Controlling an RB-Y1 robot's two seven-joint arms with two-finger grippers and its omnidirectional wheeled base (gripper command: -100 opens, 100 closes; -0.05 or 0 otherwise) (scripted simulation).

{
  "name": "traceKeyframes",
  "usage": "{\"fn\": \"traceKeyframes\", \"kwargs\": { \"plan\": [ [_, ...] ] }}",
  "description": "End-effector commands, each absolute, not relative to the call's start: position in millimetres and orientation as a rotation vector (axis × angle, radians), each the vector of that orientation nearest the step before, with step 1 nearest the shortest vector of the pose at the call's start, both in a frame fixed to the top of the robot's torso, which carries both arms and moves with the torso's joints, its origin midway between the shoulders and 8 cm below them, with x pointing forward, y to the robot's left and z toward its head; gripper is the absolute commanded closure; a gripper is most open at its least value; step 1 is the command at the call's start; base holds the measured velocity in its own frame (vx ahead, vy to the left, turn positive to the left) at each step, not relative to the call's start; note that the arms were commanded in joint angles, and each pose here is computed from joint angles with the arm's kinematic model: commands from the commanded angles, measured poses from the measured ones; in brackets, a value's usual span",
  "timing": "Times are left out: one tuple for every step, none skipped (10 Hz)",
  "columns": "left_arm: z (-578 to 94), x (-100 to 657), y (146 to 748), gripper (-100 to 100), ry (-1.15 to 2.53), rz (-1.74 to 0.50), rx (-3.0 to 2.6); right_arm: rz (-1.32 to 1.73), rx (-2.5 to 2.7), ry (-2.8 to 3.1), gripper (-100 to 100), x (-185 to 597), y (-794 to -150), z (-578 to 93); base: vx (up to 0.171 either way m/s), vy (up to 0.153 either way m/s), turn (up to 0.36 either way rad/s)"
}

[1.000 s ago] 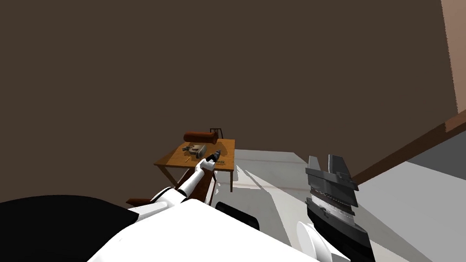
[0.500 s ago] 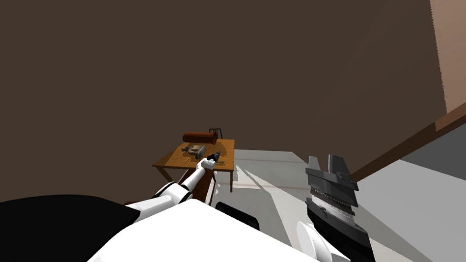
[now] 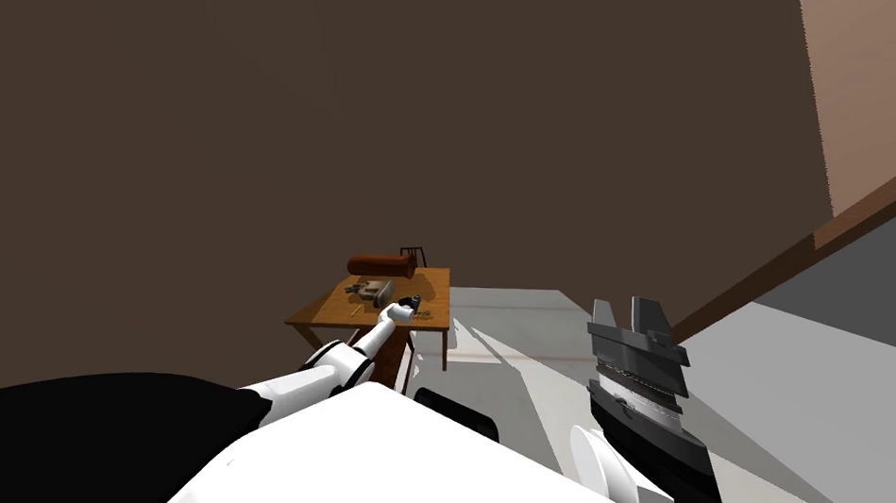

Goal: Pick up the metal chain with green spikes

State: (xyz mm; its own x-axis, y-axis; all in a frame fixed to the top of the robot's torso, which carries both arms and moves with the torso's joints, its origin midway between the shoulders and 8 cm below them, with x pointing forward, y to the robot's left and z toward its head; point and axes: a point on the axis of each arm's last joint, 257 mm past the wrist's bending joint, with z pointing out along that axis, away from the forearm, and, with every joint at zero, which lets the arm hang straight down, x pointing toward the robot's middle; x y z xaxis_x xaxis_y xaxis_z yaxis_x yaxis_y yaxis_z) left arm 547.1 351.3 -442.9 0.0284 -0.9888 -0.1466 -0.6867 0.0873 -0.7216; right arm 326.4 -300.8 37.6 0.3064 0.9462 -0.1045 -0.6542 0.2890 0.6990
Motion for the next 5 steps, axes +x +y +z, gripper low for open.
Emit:
{"fn": "traceKeyframes", "kwargs": {
  "plan": [
    [-449.9, 543.7, 358.5, -100, 1.738, -0.555, -1.72, 1.148, 0.606, 0.571, 0, 326.4, -300.8, 37.6, 0.025, 0.024, -0.046],
    [-460.0, 535.3, 362.0, -100, 1.747, -0.531, -1.74, 1.148, 0.606, 0.571, 0, 326.4, -300.8, 37.6, 0.024, 0.022, -0.033],
    [-467.1, 529.7, 366.6, -100, 1.759, -0.494, -1.792, 1.148, 0.606, 0.571, 0, 326.4, -300.8, 37.6, 0.033, 0.023, -0.057],
    [-475.4, 522.1, 369.5, -100, 1.766, -0.473, -1.809, 1.148, 0.606, 0.571, 0, 326.4, -300.8, 37.6, 0.031, 0.022, -0.029],
    [-475.7, 521.5, 371.8, -100, 1.77, -0.451, -1.847, 1.148, 0.606, 0.571, 0, 326.4, -300.8, 37.6, 0.038, 0.023, -0.045]
  ]
}}
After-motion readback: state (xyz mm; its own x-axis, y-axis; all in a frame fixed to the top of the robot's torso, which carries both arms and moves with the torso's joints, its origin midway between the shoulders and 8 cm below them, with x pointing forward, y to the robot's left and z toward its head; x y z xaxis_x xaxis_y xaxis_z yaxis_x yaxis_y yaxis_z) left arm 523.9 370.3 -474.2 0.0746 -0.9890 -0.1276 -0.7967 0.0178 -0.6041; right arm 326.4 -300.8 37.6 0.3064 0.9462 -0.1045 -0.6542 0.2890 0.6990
